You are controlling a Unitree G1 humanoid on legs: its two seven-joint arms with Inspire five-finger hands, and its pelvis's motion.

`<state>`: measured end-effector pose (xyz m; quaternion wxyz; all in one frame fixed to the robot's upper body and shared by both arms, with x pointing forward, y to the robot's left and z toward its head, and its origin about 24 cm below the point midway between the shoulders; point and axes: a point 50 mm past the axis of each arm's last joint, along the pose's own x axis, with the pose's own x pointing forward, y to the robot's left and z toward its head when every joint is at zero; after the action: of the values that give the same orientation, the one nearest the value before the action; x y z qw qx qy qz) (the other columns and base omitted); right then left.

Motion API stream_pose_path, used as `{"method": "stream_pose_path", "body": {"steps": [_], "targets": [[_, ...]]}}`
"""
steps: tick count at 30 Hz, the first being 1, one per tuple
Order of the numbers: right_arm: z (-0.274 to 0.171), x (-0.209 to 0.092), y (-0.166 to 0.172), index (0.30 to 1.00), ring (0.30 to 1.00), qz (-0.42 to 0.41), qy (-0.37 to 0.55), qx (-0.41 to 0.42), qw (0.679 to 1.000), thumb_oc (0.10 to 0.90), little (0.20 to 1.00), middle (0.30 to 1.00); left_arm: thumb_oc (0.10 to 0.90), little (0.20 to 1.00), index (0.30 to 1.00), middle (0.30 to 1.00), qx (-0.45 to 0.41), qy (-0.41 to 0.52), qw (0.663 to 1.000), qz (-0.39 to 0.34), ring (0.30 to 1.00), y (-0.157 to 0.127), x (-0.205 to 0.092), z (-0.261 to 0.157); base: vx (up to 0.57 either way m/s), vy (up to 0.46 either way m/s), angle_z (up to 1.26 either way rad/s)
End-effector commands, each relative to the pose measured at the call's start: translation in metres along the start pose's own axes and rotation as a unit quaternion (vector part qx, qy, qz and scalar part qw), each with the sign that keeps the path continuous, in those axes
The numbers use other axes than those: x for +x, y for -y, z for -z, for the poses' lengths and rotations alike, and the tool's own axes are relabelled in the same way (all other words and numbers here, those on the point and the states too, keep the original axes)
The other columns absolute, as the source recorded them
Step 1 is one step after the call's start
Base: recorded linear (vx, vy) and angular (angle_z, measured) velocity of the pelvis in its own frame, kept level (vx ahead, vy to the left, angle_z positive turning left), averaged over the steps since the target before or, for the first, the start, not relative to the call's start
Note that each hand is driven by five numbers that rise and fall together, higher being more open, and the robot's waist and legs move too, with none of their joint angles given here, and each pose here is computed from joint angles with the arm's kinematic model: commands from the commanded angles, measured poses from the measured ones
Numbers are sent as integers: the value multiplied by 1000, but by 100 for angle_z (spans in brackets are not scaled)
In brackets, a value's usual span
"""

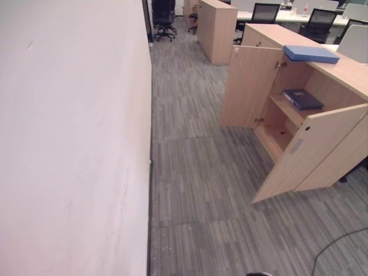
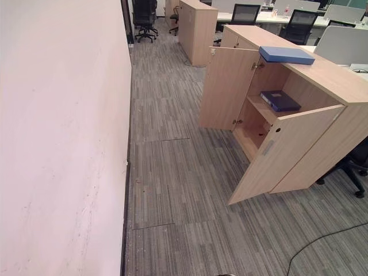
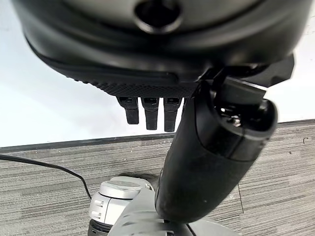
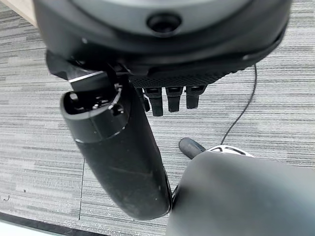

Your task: Put the empty folder in the office cabinet

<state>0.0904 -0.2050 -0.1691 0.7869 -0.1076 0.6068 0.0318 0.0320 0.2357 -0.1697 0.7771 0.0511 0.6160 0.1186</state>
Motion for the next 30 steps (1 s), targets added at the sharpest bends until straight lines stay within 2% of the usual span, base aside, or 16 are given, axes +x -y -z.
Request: {"method": "stream_pose_path", "body": {"steps": [1,13,22,30], "targets": [[-14,0,8,900,900,8,13,4,1000,800,900,900,800,900,900,900,-16,-7,1000,-6,900,-6,1,-3,0,0,0],[-14,0,10,900,900,6,12,-9,1000,800,900,900,800,900,900,900,15,2,1000,17,900,-3,2,-9,0,0,0],[-17,0,15,900,900,12,22,-17,1000,800,900,900,800,900,900,900,1,-20,1000,23,900,-1,1,0,0,0,0],[-15,-1,19,900,900,24,27,35,999,800,900,900,800,900,900,900,-11,-23,1000,17,900,-2,1,3,0,0,0]]}}
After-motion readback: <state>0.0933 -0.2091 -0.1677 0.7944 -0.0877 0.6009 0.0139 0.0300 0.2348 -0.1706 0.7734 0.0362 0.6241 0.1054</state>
